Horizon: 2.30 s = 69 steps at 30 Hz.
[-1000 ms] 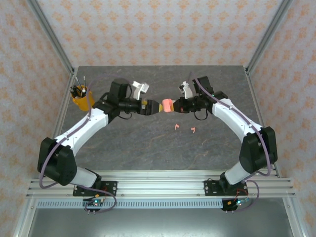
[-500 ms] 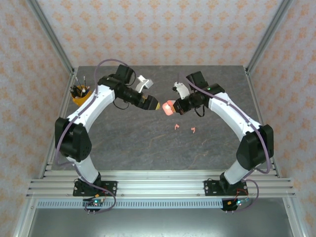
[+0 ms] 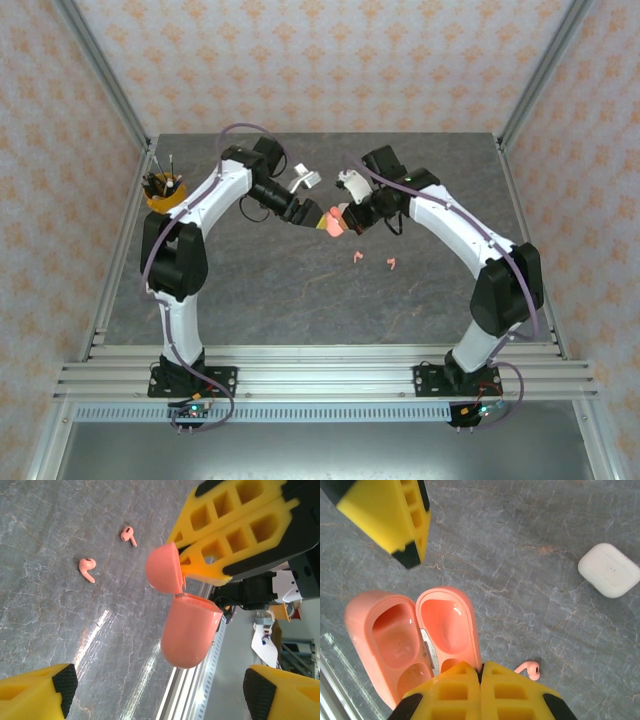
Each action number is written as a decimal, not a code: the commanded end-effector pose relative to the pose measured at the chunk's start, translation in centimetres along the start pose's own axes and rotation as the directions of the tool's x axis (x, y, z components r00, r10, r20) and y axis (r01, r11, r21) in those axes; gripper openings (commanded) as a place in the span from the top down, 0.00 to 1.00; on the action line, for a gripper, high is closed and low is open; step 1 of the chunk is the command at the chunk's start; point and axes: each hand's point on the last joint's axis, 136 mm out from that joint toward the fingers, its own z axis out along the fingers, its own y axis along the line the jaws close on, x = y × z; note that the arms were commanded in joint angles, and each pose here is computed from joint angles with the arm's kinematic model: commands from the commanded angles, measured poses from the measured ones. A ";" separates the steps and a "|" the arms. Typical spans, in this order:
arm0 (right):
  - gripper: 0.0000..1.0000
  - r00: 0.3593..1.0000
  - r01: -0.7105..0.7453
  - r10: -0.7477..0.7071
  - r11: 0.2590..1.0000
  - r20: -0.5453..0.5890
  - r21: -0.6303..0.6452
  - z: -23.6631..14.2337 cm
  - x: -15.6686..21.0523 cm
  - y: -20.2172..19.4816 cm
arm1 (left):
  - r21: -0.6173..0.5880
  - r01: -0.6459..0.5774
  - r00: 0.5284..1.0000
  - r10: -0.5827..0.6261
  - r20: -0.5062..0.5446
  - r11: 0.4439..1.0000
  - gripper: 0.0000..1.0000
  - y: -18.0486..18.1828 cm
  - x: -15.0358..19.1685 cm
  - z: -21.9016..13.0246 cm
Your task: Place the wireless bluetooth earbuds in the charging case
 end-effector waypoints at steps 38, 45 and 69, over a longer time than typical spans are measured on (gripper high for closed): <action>1.00 0.977 0.198 -0.208 0.968 0.054 0.153 0.9 -1.2 1.0 | 0.158 0.012 0.994 0.005 -0.106 0.987 0.58 -0.9 0.9 0.4; 1.00 0.974 0.206 -0.218 0.964 0.057 0.166 0.8 -1.4 1.3 | 0.159 0.024 0.994 -0.006 -0.113 0.987 0.60 -0.5 0.8 0.6; 1.00 0.975 0.195 -0.207 0.971 0.078 0.138 0.7 -1.8 1.8 | 0.206 0.035 0.992 -0.009 -0.124 0.978 0.64 -0.9 0.7 1.1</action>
